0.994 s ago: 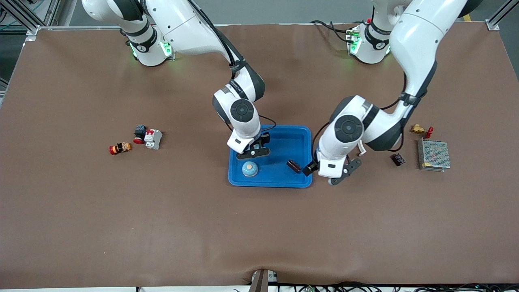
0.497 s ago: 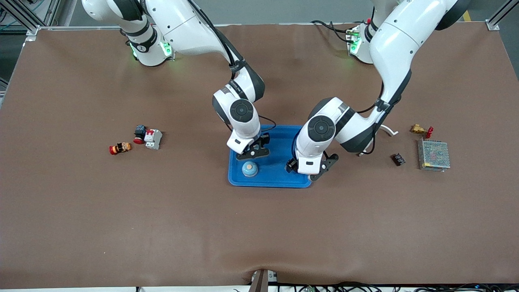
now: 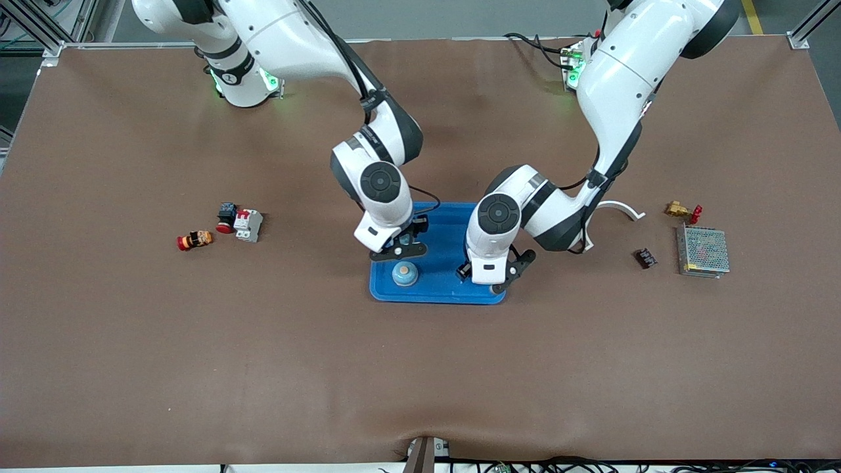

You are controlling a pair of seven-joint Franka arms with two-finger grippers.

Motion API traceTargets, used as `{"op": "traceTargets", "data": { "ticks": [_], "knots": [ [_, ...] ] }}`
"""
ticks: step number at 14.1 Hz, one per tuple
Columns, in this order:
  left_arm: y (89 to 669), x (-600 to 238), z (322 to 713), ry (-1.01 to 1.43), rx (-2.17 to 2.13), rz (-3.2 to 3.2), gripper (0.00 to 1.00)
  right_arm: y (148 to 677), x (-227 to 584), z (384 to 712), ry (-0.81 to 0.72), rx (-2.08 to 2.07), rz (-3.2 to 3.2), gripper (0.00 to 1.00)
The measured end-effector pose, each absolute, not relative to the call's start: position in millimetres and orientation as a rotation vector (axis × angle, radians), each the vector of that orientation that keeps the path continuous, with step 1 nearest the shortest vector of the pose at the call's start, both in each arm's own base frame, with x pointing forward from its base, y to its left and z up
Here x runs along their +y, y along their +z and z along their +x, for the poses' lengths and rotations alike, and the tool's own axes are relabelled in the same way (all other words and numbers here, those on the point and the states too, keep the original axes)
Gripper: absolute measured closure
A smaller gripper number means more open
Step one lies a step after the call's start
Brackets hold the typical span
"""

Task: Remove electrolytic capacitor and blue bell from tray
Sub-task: 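Carry the bell with the right gripper while the left gripper lifts the capacitor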

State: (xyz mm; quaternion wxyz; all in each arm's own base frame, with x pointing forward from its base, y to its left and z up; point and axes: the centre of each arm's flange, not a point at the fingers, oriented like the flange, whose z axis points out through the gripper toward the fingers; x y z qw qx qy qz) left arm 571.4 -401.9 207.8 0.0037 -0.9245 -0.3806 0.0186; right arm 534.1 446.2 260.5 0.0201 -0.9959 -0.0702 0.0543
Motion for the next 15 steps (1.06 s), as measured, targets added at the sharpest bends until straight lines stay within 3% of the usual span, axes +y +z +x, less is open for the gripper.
{"op": "traceTargets", "data": {
  "ticks": [4, 8, 12, 15],
  "knots": [
    [197.6, -402.7, 572.1, 0.066, -1.205, -2.900, 0.24, 320.5, 359.3, 579.2, 0.255, -0.338, -3.053, 0.31],
    [192.1, -402.5, 572.0, 0.072, -1.224, -2.893, 0.32, 342.9, 242.9, 629.3, 0.287, -0.506, -2.986, 0.31],
    [187.1, -402.7, 571.9, 0.076, -1.227, -2.894, 0.68, 346.4, 140.0, 660.3, 0.254, -0.683, -2.912, 0.31],
    [192.3, -404.0, 576.2, 0.063, -1.238, -2.906, 0.68, 336.4, 83.3, 669.7, 0.247, -0.780, -2.867, 0.31]
  ]
}}
